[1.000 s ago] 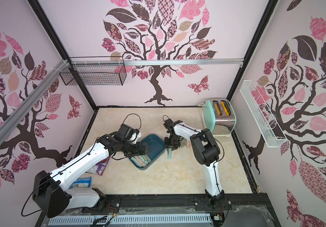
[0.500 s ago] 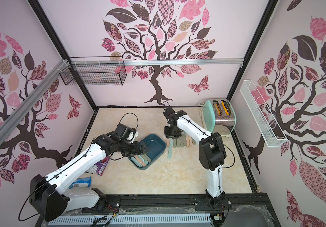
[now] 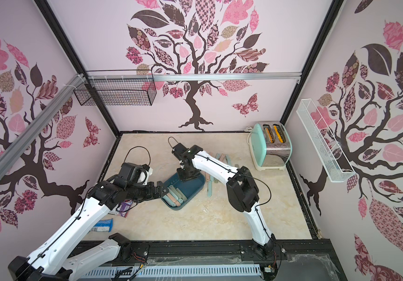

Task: Take the fruit knife out of the storage box
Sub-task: Pick up the fruit knife from the storage box.

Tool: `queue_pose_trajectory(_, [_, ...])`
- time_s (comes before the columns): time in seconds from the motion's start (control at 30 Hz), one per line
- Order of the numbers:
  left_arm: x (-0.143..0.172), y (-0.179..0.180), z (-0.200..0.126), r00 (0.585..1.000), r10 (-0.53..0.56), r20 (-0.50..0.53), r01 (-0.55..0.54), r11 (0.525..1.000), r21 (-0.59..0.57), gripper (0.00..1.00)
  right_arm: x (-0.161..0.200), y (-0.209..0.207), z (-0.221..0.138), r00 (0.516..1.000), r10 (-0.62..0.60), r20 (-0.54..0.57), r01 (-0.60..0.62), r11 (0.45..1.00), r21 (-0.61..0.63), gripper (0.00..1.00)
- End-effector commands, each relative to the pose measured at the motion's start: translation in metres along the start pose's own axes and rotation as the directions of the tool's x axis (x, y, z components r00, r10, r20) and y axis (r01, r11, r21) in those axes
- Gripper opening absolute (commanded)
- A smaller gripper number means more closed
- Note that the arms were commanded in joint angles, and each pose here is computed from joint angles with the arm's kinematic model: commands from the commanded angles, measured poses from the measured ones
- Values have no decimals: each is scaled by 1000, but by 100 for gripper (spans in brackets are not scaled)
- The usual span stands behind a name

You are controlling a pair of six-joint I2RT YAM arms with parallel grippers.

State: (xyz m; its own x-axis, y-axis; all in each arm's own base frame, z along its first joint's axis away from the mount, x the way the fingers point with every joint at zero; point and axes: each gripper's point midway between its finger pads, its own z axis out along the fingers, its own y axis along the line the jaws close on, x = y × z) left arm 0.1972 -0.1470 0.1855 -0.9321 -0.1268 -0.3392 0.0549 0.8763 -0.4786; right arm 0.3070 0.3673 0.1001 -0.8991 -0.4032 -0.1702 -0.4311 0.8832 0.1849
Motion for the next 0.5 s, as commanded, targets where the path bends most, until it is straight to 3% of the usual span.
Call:
queue_pose_trajectory(0.0, [14, 14, -8, 999, -37, 1, 37, 998, -42, 98, 3, 19, 10, 998, -54, -22, 54, 998, -12, 35])
queue_pose_trajectory(0.47, [36, 30, -18, 998, -62, -4, 61, 995, -73, 98, 9, 43, 51, 992, -105, -68, 103, 994, -28, 34])
